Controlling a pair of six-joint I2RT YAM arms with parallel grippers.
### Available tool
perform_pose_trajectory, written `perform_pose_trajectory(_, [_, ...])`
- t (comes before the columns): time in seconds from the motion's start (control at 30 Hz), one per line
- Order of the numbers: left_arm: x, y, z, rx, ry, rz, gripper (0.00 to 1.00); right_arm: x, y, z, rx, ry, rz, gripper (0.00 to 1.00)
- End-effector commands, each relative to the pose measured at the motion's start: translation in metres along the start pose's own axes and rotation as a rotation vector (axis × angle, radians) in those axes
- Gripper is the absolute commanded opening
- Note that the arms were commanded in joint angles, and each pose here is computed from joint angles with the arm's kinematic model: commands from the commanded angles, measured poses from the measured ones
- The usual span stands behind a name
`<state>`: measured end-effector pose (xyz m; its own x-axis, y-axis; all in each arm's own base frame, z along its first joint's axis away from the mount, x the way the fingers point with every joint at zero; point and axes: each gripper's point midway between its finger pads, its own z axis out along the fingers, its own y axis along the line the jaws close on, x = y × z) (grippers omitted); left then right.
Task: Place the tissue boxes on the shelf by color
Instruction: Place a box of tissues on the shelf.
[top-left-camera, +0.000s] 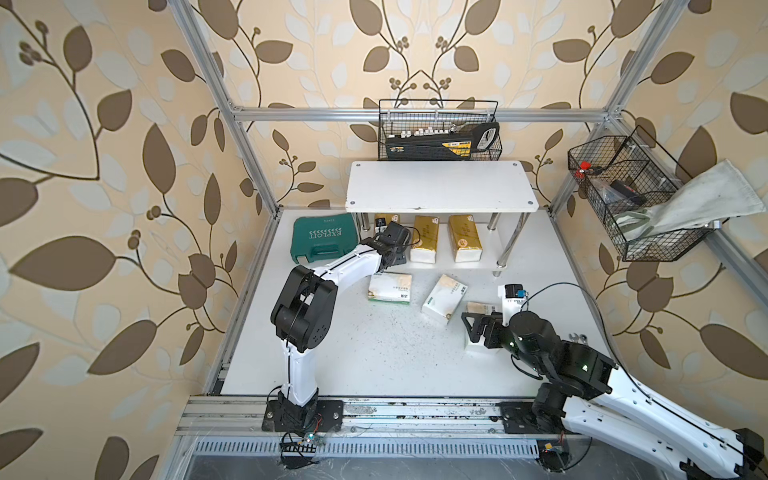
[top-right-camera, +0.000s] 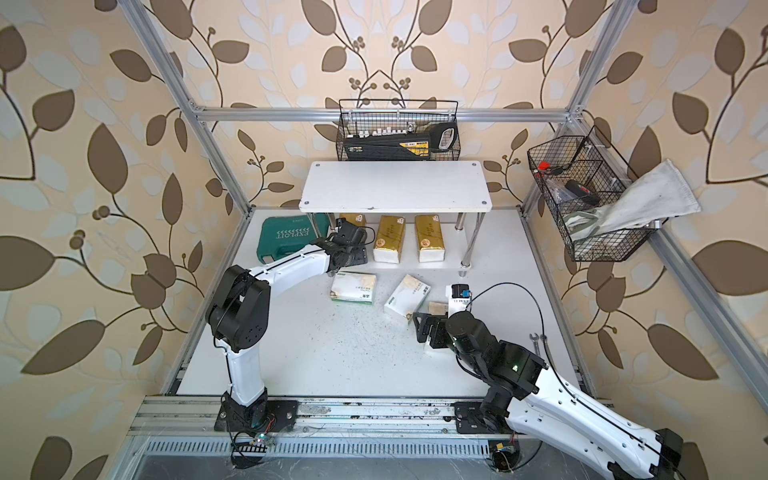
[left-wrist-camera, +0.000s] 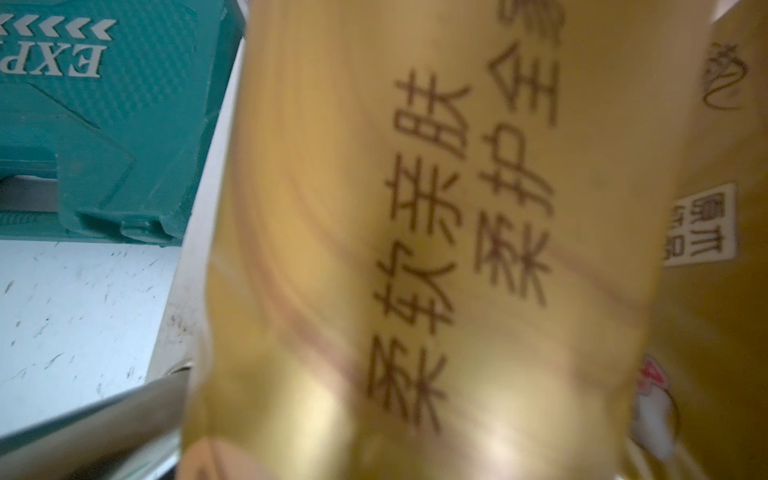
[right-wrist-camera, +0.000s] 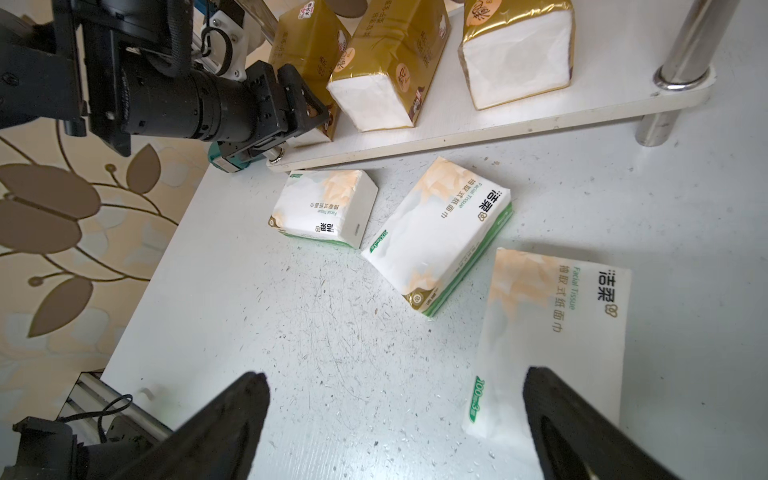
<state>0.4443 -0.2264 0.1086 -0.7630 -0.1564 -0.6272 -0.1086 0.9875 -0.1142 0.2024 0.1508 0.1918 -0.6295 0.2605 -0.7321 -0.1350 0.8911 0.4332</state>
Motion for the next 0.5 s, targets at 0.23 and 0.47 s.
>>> perform_pose_trajectory(0.23, [-0.020,-0.006,-0.006,0.021,-0.023,-0.030,0.99,-0.002,-0.006,-0.003,0.023,-0.013,0.000,0.99])
perform_pose_trajectory(0.47, [-0.023,-0.004,-0.019,0.034,-0.029,-0.037,0.99,-0.001,-0.007,-0.003,0.026,-0.013,0.004,0.99])
